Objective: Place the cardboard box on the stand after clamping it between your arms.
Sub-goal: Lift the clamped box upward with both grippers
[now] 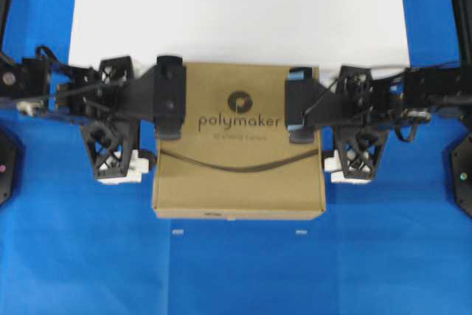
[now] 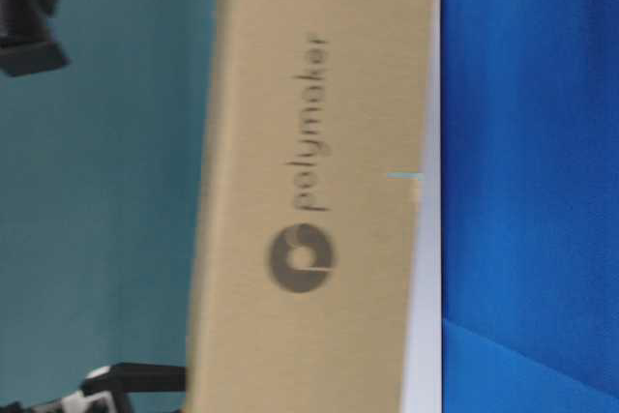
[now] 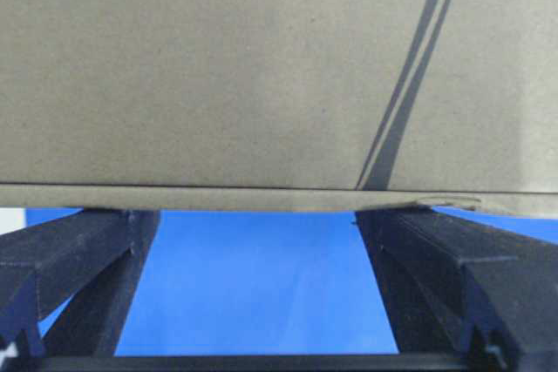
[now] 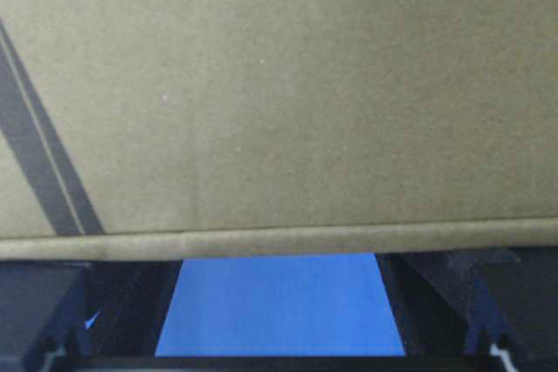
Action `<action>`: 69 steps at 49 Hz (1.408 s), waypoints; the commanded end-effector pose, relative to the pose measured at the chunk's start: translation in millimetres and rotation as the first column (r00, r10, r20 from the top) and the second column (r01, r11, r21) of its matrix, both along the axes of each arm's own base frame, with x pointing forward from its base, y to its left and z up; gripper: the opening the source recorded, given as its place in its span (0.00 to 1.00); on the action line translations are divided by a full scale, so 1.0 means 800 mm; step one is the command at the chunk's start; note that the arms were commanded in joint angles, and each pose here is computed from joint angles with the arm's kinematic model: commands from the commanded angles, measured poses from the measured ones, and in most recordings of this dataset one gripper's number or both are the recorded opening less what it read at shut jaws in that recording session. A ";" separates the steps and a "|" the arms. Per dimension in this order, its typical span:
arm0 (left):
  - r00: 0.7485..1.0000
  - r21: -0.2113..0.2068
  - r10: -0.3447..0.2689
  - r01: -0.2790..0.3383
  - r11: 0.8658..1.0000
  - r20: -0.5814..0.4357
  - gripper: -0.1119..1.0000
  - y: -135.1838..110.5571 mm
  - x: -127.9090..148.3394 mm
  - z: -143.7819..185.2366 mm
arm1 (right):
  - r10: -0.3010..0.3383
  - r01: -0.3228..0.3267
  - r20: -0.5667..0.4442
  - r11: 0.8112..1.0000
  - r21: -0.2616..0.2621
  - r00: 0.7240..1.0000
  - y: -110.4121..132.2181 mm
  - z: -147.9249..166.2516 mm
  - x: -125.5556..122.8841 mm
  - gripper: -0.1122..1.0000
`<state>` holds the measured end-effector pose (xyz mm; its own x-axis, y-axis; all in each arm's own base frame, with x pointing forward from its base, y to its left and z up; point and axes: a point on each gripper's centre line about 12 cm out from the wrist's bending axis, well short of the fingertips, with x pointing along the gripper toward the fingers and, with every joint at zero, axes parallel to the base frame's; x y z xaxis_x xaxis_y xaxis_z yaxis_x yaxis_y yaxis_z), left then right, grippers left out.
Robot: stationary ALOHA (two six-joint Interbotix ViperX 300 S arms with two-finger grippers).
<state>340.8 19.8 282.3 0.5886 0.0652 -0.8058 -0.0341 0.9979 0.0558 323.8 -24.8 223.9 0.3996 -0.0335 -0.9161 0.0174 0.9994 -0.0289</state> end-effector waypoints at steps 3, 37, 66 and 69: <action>0.993 0.002 0.007 -0.008 1.000 0.120 0.89 0.003 0.013 0.058 | -0.008 0.008 0.114 1.000 0.007 0.993 0.003 0.062 0.021 0.99; 0.990 0.020 0.018 -0.021 1.000 0.139 0.89 0.015 0.017 0.089 | 0.003 -0.001 0.094 1.000 -0.019 0.996 -0.009 0.094 0.023 0.99; 0.994 0.121 0.027 -0.041 0.992 0.110 0.87 0.083 0.057 0.085 | 0.026 -0.017 0.122 0.997 -0.071 0.992 -0.073 0.078 0.033 0.99; 0.993 0.129 0.041 -0.056 0.990 0.114 0.87 0.095 0.058 0.087 | 0.018 -0.009 0.119 0.997 -0.073 0.993 -0.082 0.076 0.033 0.99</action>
